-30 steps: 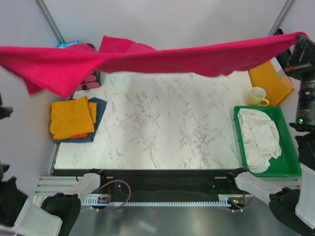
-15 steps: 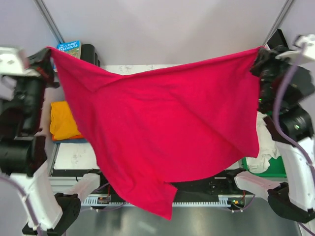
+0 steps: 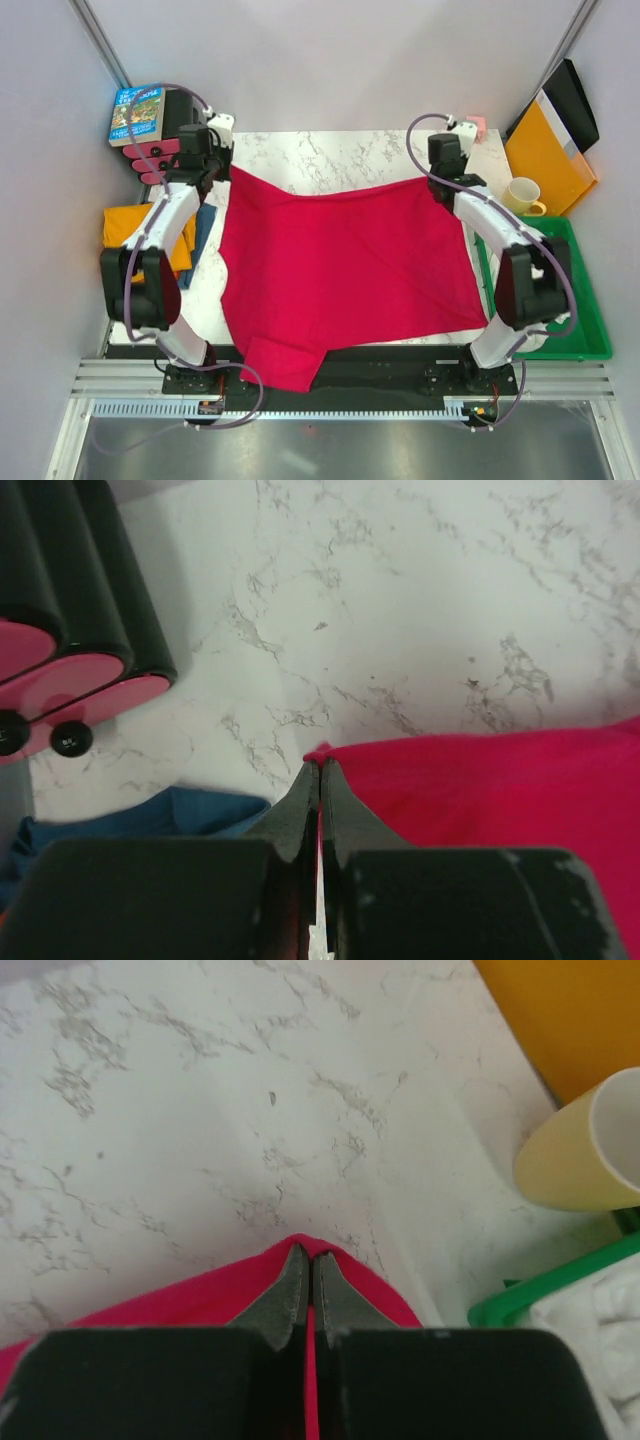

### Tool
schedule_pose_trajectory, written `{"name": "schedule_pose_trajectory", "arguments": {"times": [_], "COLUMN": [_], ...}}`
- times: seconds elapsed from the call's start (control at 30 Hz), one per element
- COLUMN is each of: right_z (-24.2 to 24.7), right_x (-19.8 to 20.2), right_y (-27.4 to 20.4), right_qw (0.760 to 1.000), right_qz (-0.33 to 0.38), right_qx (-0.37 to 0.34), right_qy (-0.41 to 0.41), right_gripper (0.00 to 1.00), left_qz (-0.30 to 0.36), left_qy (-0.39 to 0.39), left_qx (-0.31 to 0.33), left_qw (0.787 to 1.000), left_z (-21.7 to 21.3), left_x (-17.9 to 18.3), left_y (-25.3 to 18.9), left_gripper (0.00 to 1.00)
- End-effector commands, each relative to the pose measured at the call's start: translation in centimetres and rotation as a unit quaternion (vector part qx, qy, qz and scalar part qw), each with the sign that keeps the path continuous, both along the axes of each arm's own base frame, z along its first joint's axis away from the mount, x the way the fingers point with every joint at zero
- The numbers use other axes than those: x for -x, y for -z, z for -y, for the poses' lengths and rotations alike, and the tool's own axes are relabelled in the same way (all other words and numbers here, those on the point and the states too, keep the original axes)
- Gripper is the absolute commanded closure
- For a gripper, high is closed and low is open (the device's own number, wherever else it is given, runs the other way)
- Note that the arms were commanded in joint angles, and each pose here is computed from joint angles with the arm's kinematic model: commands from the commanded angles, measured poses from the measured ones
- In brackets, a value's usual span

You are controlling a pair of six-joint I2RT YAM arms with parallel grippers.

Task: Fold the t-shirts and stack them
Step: Flatten out the tshirt

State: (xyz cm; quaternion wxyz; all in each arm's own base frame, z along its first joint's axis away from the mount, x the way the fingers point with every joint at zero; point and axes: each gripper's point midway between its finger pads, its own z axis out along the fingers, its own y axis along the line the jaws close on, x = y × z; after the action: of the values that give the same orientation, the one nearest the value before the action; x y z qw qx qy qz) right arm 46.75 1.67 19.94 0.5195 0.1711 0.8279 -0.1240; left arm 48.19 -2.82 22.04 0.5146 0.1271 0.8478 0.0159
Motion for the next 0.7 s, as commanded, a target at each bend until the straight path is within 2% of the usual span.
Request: {"name": "schedule_pose_trajectory", "arguments": {"times": [0.0,0.3,0.37,0.43,0.47,0.5,0.57,0.6,0.67], "right_z": [-0.1,-0.2,0.1,0.9,0.9,1.3,1.5,1.7,2.0], "right_x": [-5.1,-10.1,-10.6,-10.8,-11.0,-11.2,-11.5,-11.5,-11.9], "right_y": [1.3,5.9,6.7,7.0,7.4,7.5,7.7,7.9,8.4], "right_qw": [0.999,1.000,0.999,0.999,0.999,0.998,0.998,0.998,0.998], "right_qz": [0.036,0.004,-0.001,0.001,-0.001,0.000,-0.001,-0.002,-0.004], "right_qx": [-0.018,-0.024,-0.031,-0.042,-0.045,-0.048,-0.050,-0.051,-0.057], "right_qy": [0.010,0.013,0.018,0.029,0.027,0.030,0.031,0.032,0.034], "right_gripper": [1.00,1.00,1.00,1.00,1.00,1.00,1.00,1.00,1.00], "left_qz": [0.096,0.110,0.126,0.116,0.137,0.118,0.138,0.122,0.133], "left_qy": [-0.006,-0.031,-0.038,-0.046,-0.049,-0.052,-0.053,-0.053,-0.049], "left_qx": [-0.031,-0.055,-0.057,-0.066,-0.066,-0.071,-0.075,-0.081,-0.091], "left_qw": [0.995,0.992,0.990,0.990,0.987,0.989,0.986,0.988,0.986], "left_z": [-0.8,-1.3,-1.3,-1.5,-1.6,-1.6,-1.4,-1.3,-0.6], "left_x": [-6.0,-12.7,-13.9,-15.2,-16.0,-16.9,-18.1,-18.8,-19.5], "left_y": [-3.4,-3.2,-4.7,-3.4,-5.5,-3.5,-5.4,-3.4,-3.9], "left_gripper": [0.98,0.98,0.98,0.98,0.98,0.98,0.98,0.98,0.98]}}
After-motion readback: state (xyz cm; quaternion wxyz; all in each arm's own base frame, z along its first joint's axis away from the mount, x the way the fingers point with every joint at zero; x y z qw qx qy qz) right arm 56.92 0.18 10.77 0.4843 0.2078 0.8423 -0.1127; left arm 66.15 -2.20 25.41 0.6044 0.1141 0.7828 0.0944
